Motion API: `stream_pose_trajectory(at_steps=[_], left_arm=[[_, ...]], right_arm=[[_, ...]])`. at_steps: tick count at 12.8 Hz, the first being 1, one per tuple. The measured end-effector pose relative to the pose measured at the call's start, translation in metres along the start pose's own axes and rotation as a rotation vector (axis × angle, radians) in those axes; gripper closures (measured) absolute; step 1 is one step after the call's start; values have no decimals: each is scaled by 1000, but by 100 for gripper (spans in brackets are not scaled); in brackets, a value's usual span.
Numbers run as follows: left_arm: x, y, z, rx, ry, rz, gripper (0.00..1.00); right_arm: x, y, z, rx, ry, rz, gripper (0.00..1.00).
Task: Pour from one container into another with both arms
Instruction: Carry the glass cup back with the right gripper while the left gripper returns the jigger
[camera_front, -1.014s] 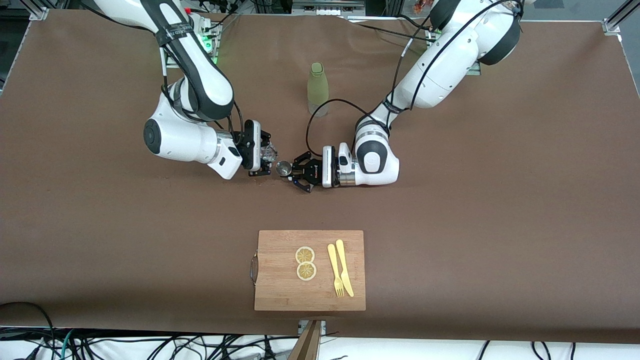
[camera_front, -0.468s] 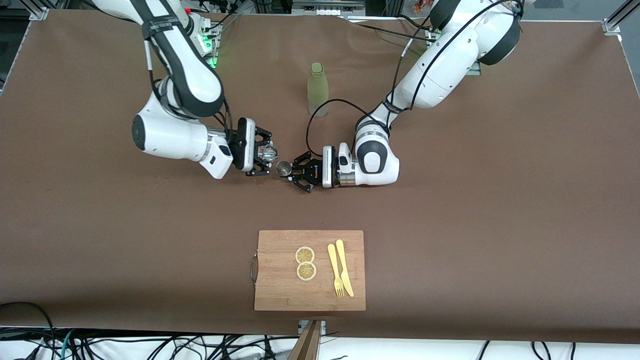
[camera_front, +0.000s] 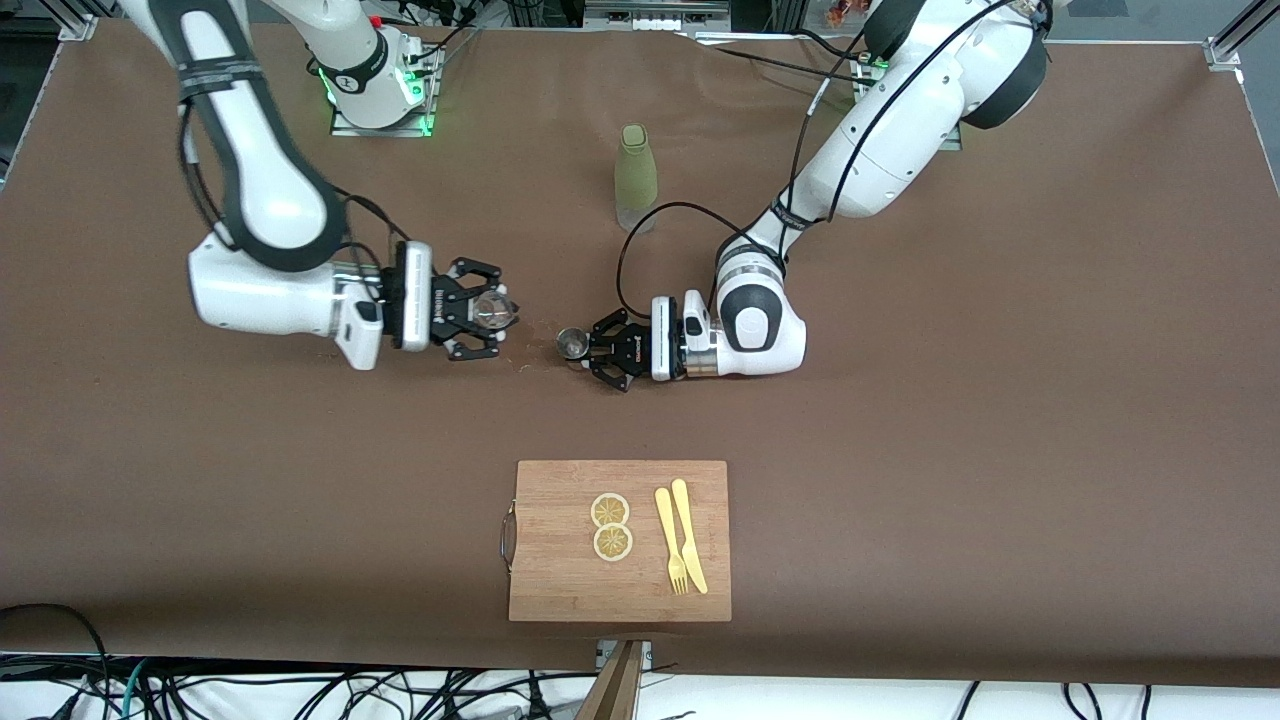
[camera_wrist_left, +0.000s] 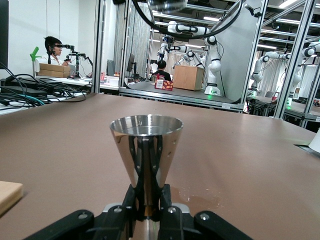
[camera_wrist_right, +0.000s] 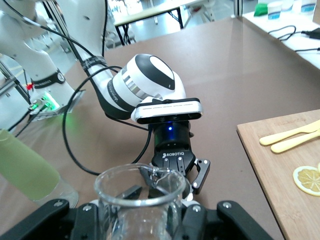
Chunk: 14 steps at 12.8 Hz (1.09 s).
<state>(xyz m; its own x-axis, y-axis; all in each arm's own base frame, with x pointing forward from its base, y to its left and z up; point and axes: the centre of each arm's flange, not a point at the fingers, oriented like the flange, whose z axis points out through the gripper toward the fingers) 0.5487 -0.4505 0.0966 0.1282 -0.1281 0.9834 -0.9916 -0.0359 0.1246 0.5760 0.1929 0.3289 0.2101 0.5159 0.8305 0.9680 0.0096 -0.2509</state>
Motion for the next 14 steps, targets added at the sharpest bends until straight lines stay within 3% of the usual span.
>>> stream_pose_trajectory(at_steps=[3,6,11,14], left_arm=[[8,-11,-25,-43,-19,51,79],[8,-23,-69,-89,-31,78,79],[-8,-55,-172,-199,-75,134,79],[-19,-70,-253,-264,-111,141,79]], right_arm=[[-42,8,-46,24,100,13,84],[-102,15,-82,31,165,9,84],[-206,13,-105,39,246,-76,84],[-263,7,-123,23,249,-87,85]])
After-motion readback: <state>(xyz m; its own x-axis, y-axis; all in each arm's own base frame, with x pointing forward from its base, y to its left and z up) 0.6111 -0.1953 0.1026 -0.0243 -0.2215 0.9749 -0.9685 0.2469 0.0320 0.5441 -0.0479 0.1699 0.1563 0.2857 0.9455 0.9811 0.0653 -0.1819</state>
